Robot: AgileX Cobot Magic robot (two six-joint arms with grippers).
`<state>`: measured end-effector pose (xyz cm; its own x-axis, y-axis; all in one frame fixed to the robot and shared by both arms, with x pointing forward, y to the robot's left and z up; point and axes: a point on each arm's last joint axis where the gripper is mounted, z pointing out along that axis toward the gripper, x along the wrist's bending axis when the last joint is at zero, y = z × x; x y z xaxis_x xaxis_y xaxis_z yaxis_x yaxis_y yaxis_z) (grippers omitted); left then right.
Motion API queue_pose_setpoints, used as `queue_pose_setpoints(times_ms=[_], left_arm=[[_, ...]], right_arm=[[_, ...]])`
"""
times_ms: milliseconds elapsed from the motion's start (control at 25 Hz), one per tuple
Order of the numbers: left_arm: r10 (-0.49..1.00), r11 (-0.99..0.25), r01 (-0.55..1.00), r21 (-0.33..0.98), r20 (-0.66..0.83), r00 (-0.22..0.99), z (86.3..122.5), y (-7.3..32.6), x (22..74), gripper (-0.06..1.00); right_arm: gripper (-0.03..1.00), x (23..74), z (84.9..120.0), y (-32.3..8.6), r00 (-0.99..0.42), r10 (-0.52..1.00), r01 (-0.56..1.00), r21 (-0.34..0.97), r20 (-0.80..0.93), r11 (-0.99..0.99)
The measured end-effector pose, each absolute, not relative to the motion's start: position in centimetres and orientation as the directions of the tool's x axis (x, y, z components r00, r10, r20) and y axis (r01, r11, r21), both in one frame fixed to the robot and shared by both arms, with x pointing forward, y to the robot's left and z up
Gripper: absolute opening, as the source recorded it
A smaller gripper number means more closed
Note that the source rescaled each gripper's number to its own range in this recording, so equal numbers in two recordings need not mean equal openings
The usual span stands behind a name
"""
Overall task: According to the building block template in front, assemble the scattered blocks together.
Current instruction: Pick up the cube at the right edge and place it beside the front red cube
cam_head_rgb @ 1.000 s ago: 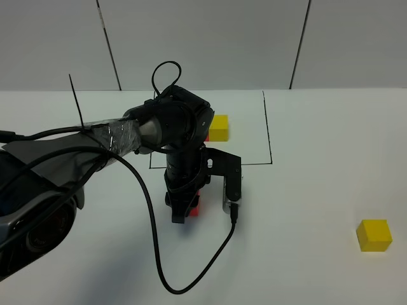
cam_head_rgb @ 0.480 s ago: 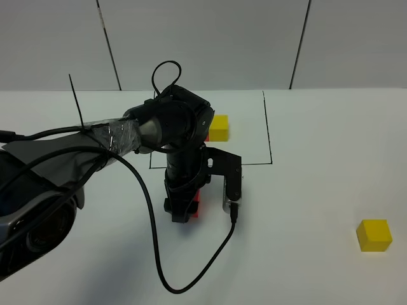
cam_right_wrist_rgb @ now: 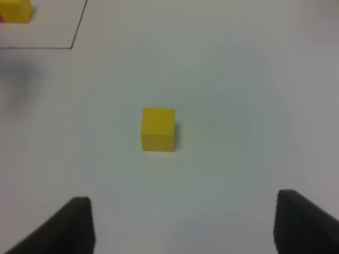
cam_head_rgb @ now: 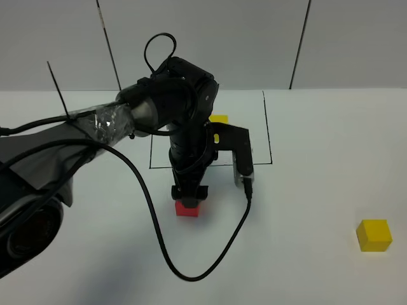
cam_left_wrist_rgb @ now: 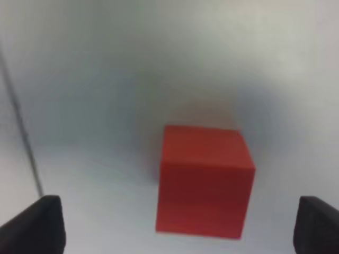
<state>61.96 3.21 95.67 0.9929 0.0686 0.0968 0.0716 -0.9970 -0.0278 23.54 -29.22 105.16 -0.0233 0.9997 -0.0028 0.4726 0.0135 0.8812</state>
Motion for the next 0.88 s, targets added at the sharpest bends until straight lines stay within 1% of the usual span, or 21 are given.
queue_pose_setpoints(times_ms=[200, 280, 440, 520, 640, 800, 880], left_arm=[[0.312, -0.95, 0.301, 0.085, 0.163, 0.936, 100.0, 4.7, 62.3, 1.0], [0.414, -0.91, 0.398, 0.12, 0.171, 0.894, 101.2, 6.0, 62.8, 1.0], [0.584, -0.812, 0.567, 0.14, 0.156, 0.797, 102.9, 9.9, 64.1, 1.0], [0.649, -0.761, 0.632, 0.149, 0.144, 0.747, 103.8, 12.2, 64.6, 1.0], [0.734, -0.677, 0.708, 0.201, 0.115, 0.67, 105.4, 15.1, 65.1, 1.0], [0.825, -0.557, 0.785, 0.272, 0.072, 0.561, 107.8, 19.2, 65.3, 1.0], [0.855, -0.509, 0.812, 0.285, 0.06, 0.516, 108.5, 21.3, 65.0, 0.99]], right_arm=[[0.6, 23.5, 105.2, -29.2, -0.023, 1.0, 0.473, 0.881, -0.003, 0.013], [0.6, 23.5, 105.2, -29.2, -0.023, 1.0, 0.473, 0.881, -0.003, 0.013], [0.6, 23.5, 105.2, -29.2, -0.023, 1.0, 0.473, 0.881, -0.003, 0.013], [0.6, 23.5, 105.2, -29.2, -0.023, 1.0, 0.473, 0.881, -0.003, 0.013], [0.6, 23.5, 105.2, -29.2, -0.023, 1.0, 0.473, 0.881, -0.003, 0.013], [0.6, 23.5, 105.2, -29.2, -0.023, 1.0, 0.473, 0.881, -0.003, 0.013], [0.6, 23.5, 105.2, -29.2, -0.023, 1.0, 0.473, 0.881, -0.003, 0.013]])
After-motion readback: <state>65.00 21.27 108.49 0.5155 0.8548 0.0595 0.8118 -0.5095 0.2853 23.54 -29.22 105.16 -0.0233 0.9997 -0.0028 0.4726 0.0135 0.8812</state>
